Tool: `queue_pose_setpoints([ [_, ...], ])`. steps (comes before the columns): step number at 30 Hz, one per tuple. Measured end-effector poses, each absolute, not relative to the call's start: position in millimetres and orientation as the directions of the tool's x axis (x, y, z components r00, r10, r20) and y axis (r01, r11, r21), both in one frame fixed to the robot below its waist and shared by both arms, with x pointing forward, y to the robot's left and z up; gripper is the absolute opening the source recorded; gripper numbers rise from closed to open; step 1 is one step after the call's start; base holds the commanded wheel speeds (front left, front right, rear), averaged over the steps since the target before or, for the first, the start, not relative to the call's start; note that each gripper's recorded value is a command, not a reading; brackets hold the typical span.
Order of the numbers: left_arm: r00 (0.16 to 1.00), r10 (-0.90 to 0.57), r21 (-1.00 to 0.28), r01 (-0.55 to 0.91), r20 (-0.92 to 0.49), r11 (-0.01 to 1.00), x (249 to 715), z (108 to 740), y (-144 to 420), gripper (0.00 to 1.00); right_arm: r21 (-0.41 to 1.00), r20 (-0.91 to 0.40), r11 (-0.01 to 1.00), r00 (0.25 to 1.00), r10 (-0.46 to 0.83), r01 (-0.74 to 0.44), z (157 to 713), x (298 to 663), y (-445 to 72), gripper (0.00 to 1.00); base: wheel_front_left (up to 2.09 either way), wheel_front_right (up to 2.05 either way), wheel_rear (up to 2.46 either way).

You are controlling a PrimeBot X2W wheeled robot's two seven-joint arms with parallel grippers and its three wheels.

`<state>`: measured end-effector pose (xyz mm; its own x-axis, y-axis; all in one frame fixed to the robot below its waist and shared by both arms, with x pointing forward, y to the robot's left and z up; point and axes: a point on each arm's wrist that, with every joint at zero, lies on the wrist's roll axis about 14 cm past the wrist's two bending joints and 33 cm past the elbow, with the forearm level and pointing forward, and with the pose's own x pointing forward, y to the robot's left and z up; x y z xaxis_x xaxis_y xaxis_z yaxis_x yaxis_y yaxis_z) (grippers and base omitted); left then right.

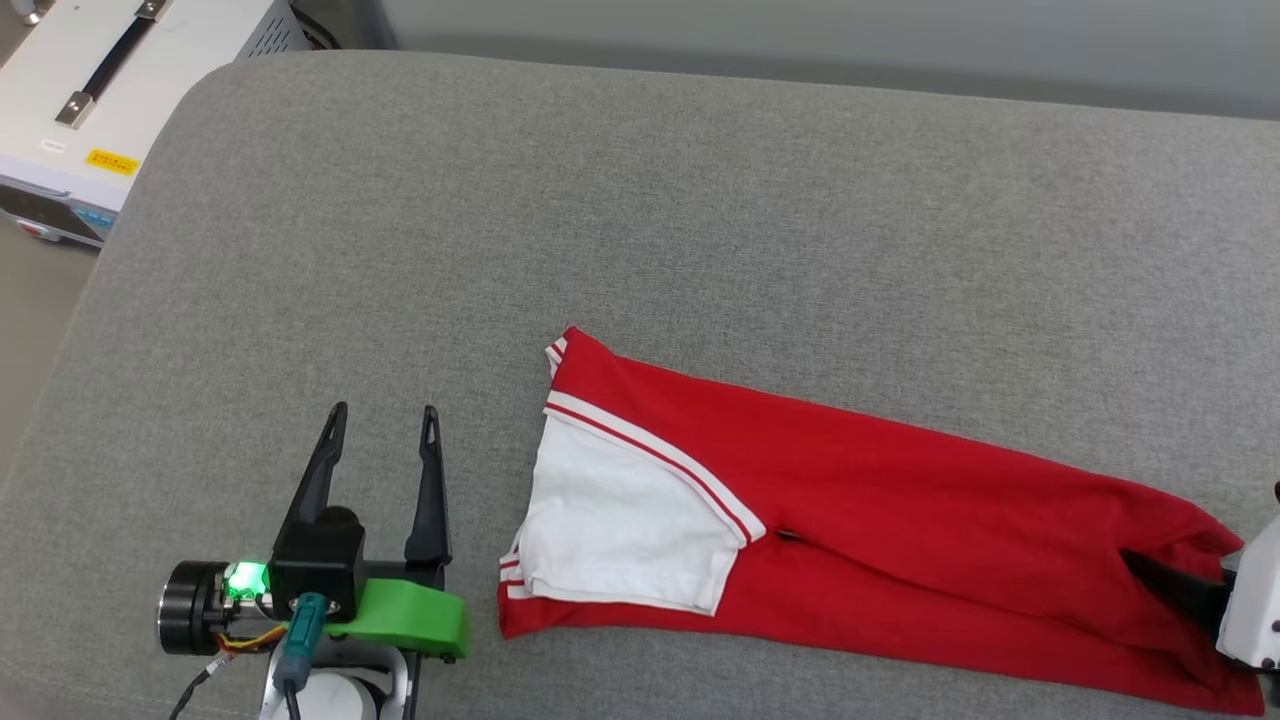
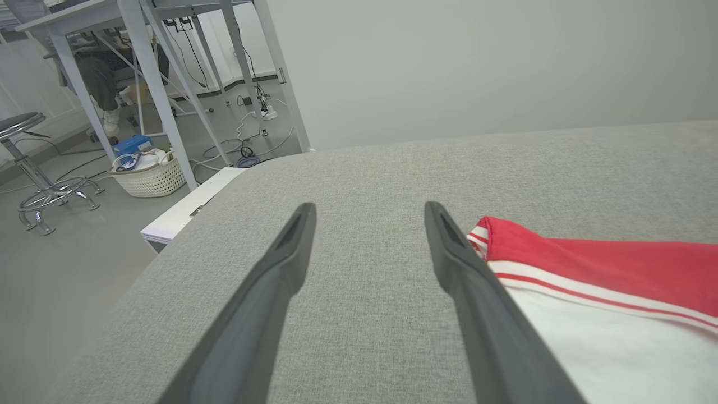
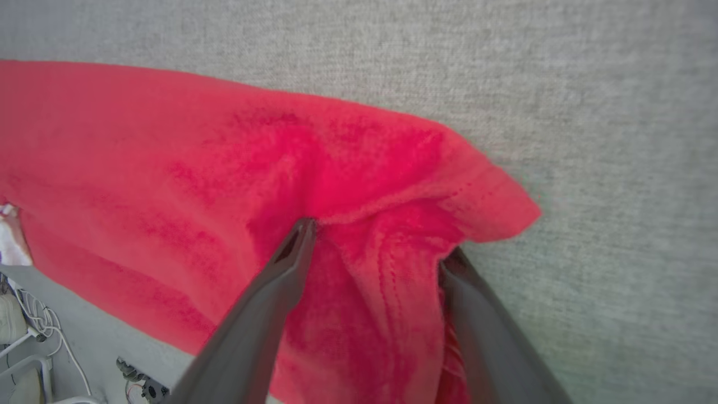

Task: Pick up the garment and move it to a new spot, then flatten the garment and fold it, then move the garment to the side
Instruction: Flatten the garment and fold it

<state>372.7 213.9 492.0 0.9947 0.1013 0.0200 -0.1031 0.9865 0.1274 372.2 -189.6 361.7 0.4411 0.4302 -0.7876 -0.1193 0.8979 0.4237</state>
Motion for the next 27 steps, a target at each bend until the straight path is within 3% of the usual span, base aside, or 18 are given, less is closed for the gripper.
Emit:
queue_pose_setpoints([
  [3,0.996,0.087,0.121,-0.091,0.034,0.988,375,496,211,1.0,0.411,-0.788,0.902,0.447,0.424,-0.131,361,371,-191,1.0,0.0,0.0,0.0],
  [4,0.996,0.085,0.117,-0.089,0.037,0.989,375,497,210,1.0,0.404,-0.789,0.905,0.449,0.419,-0.134,361,370,-192,0.54,0.0,0.0,0.0],
  [5,0.996,0.078,0.118,-0.083,0.04,0.99,375,497,209,1.0,0.394,-0.79,0.908,0.453,0.413,-0.14,361,370,-193,0.0,0.0,0.0,0.0],
  [15,0.998,0.048,0.117,-0.053,0.046,0.992,366,499,203,1.0,0.356,-0.757,0.925,0.541,0.367,-0.129,373,369,-211,0.0,0.0,0.0,0.0],
  [18,0.998,0.027,0.125,-0.035,0.062,0.992,359,503,198,1.0,0.241,-0.767,0.969,0.602,0.222,-0.05,387,365,-271,0.0,0.0,0.0,0.0],
  [21,0.997,0.027,0.127,-0.035,0.067,0.991,356,505,198,1.0,0.168,-0.776,0.986,0.615,0.141,-0.013,392,362,-301,0.0,0.0,0.0,0.0],
  [27,0.996,0.035,0.125,-0.045,0.077,0.991,351,508,201,1.0,0.166,-0.757,0.986,0.642,0.119,0.013,403,358,-311,0.0,0.0,0.0,0.0],
])
